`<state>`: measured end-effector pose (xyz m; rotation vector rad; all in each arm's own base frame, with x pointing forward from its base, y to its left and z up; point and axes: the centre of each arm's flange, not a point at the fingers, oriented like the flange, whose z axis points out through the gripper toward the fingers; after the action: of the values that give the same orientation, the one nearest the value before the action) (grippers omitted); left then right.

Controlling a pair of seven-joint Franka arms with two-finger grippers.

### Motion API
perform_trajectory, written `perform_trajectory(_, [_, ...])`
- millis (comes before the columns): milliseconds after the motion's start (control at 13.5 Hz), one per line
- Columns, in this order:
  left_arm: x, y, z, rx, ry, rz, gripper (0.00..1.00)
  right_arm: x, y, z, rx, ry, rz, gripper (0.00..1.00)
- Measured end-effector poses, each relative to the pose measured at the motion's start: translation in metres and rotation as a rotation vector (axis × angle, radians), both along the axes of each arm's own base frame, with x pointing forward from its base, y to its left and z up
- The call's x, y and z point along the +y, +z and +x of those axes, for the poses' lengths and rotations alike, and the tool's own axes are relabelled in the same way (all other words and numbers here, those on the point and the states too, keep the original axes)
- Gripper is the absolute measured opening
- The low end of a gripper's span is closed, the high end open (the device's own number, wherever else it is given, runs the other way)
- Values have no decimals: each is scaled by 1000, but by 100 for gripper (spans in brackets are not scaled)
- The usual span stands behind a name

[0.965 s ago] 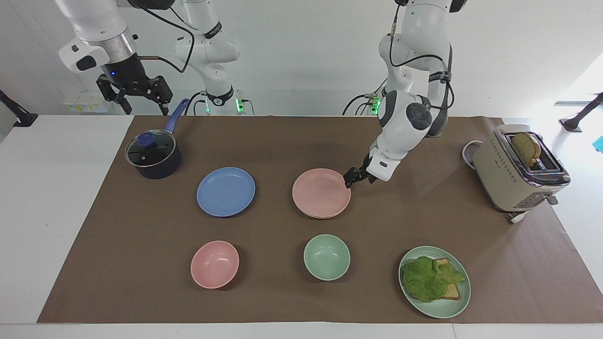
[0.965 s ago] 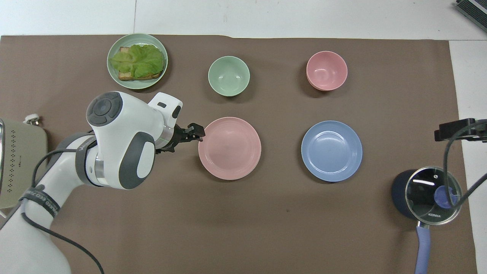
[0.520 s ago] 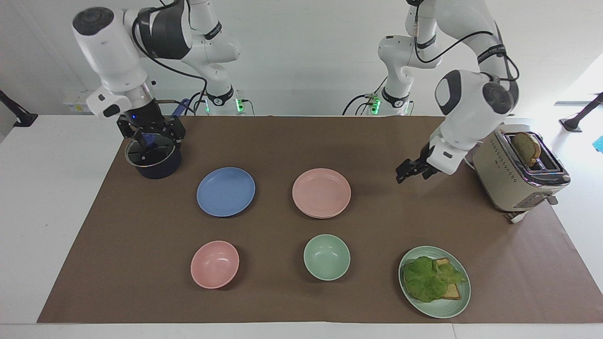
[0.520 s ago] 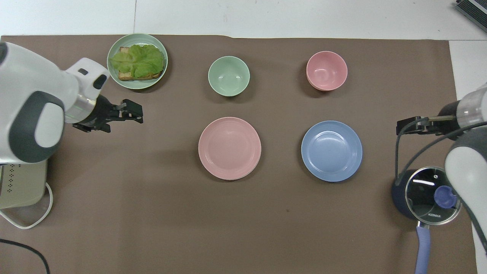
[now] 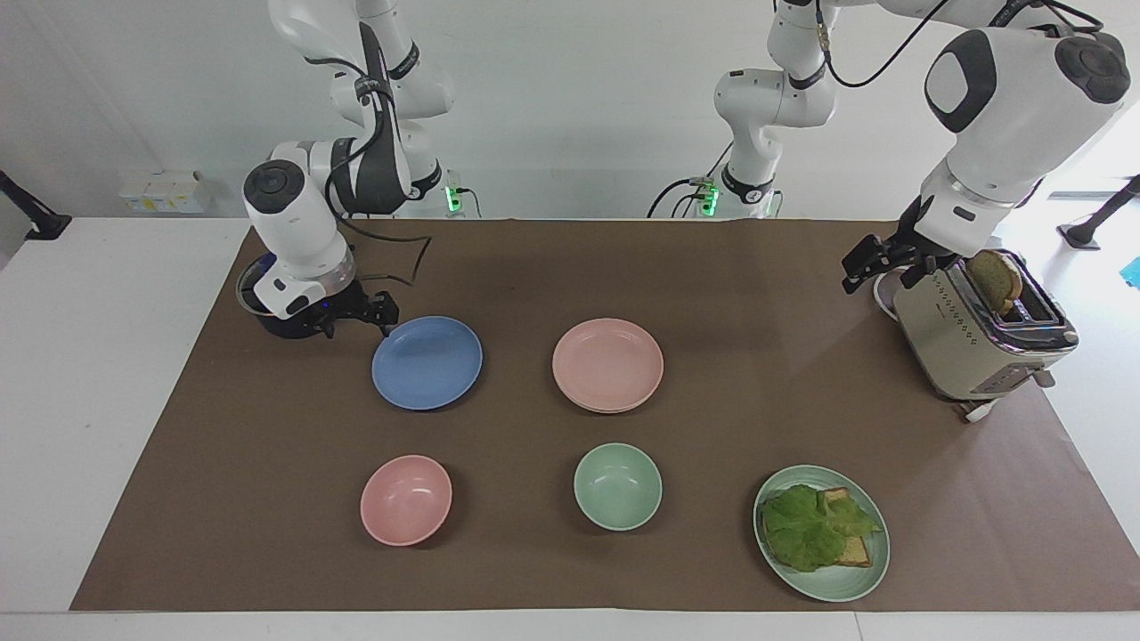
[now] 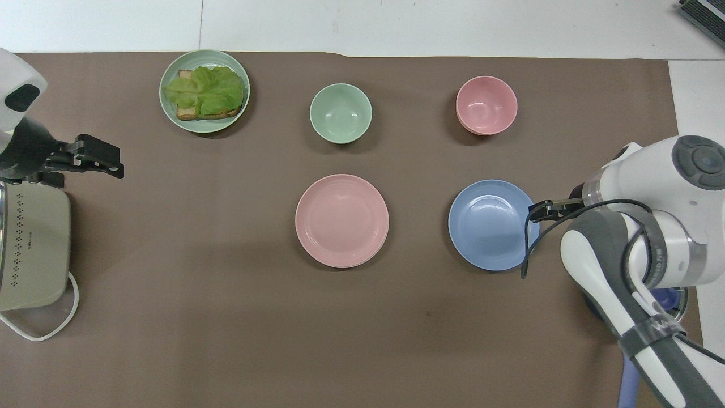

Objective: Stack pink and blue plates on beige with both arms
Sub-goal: 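Grasp the blue plate rim with the right gripper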

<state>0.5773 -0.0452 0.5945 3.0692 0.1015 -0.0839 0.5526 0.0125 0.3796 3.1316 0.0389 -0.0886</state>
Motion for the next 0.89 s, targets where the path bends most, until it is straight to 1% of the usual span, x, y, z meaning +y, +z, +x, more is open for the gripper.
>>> perform_trajectory(148, [1,27,-17,-19,-45,11,100,-3,-28,-2,4,23,15,100])
perform_trajectory(297, [7,45,-28,-44,-77,34,100,-9,-52,-6,10,23,26,100])
perform_trajectory(445, [12,47,-30,-49,-106,41,100,-11,-70,-9,21,5,49,100])
perform_trajectory(594, [15,45,-29,-45,-115,42,100,-8,-80,-11,27,15,53,99])
perform_trajectory(668, [15,44,-29,-44,-117,42,100,-9,-83,-13,30,41,55,91])
perform_trajectory(742, [15,44,-29,-44,-117,42,100,-11,-84,-13,31,69,58,71])
perform_trajectory(891, [15,44,-29,-44,-117,42,100,-20,-84,-14,31,70,60,50])
